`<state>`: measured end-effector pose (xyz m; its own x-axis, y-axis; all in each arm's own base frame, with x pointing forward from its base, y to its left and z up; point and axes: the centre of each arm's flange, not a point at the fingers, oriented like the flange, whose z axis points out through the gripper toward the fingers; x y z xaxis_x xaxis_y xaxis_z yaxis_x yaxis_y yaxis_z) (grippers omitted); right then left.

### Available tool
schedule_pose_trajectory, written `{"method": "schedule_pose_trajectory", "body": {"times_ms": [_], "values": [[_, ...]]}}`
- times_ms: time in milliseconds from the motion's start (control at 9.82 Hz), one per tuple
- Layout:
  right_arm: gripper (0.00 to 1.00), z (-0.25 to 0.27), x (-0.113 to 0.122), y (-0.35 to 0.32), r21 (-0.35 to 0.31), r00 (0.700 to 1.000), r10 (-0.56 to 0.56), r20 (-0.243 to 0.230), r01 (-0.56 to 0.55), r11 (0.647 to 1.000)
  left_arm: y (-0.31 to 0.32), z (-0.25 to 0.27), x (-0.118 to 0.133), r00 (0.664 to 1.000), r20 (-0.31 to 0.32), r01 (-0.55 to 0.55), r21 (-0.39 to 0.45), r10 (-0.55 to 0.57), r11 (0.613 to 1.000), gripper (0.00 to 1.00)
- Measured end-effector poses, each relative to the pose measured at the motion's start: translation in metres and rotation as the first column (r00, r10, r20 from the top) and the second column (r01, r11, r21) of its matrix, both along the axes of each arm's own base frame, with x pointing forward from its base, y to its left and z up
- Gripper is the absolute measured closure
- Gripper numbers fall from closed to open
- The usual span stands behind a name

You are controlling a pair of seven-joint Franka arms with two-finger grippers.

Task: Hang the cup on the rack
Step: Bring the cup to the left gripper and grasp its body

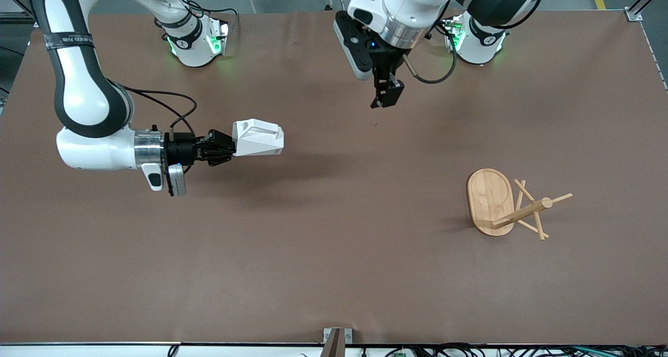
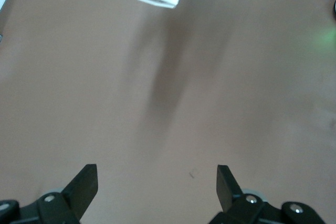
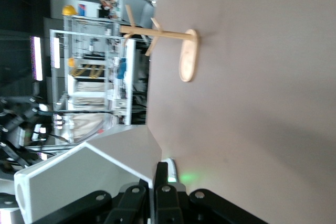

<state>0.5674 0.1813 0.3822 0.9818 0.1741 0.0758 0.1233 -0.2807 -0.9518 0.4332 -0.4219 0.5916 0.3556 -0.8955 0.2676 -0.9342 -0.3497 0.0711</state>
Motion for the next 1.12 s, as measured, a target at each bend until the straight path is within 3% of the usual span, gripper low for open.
{"method": "schedule_pose_trajectory", "body": {"times_ms": [407, 713, 916, 1120], "values": [[0.96, 0.008, -0.021, 0.047, 0.096, 0.993, 0.111, -0.034, -0.107, 0.99, -0.024, 0.0, -0.016, 0.999, 0.049, 0.024, -0.067, -0.021, 0.997, 0.0], [0.96, 0.008, -0.038, 0.079, 0.125, 0.981, 0.189, -0.046, -0.182, 0.975, -0.034, -0.005, -0.02, 0.998, 0.055, 0.043, -0.076, -0.039, 0.996, 0.0], [0.96, -0.002, -0.046, 0.096, 0.135, 0.973, 0.221, -0.065, -0.21, 0.968, -0.038, -0.014, -0.015, 0.998, 0.054, 0.048, -0.086, -0.043, 0.995, 0.0], [0.96, -0.006, -0.047, 0.11, 0.19, 0.973, 0.21, -0.09, -0.19, 0.963, -0.041, -0.02, -0.013, 0.998, 0.044, 0.051, -0.089, -0.048, 0.995, 0.0]]}}
